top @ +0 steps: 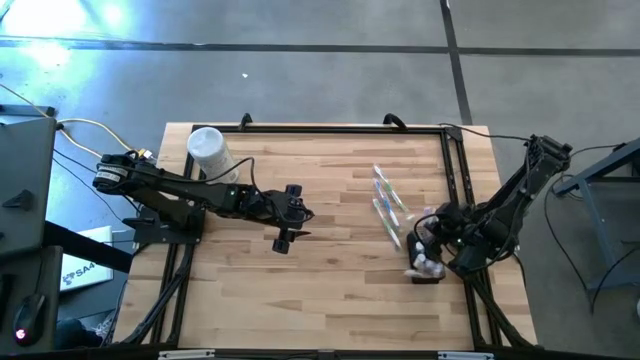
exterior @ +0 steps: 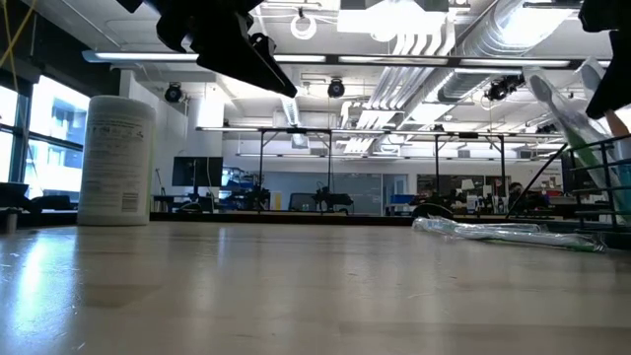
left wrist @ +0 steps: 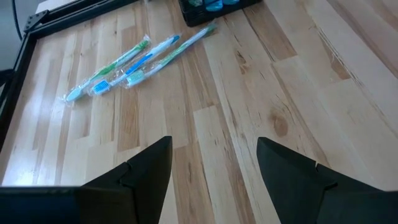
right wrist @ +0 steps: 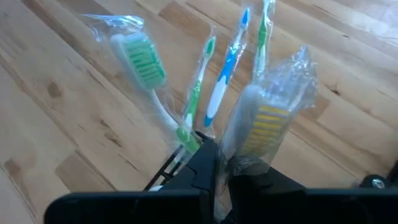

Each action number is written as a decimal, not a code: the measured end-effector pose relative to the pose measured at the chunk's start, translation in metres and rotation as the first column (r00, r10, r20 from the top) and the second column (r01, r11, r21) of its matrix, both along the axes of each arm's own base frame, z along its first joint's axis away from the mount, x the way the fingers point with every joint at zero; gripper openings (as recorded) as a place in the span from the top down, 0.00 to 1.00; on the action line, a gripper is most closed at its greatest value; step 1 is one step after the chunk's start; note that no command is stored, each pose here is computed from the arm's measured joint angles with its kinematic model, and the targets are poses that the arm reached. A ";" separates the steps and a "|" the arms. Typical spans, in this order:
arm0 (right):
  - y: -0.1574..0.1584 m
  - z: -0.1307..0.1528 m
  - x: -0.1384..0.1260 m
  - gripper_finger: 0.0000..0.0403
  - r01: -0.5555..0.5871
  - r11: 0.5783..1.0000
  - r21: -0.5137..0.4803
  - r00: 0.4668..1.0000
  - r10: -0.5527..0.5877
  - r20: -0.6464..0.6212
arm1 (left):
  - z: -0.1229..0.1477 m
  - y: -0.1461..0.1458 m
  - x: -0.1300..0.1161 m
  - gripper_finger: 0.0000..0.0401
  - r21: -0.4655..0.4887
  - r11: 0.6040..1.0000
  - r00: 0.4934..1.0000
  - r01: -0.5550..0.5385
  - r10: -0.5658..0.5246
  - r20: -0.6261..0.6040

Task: Pick & Place toothbrushing station
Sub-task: Put the orange toothbrush into the black mesh organizer

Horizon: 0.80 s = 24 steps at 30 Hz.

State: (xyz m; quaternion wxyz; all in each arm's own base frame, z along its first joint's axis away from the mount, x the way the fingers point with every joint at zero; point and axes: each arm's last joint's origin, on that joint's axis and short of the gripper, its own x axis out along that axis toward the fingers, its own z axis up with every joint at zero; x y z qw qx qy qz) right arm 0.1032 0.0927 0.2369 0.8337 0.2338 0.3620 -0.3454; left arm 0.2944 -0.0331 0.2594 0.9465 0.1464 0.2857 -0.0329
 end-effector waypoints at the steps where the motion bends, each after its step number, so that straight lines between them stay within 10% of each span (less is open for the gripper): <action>1: 0.000 0.000 0.000 0.96 0.000 1.000 0.000 1.000 0.000 -0.005 | 0.000 0.000 0.000 0.42 0.000 1.000 1.000 0.000 0.000 0.000; 14: -0.002 -0.002 -0.006 0.94 0.087 0.993 0.080 0.993 -0.079 -0.093 | 0.000 0.000 0.000 0.42 0.002 1.000 1.000 0.002 -0.002 -0.001; 24: -0.003 -0.002 -0.007 0.71 0.099 0.991 0.091 0.988 -0.087 -0.131 | 0.000 0.000 0.000 0.42 0.001 1.000 1.000 0.002 -0.002 -0.002</action>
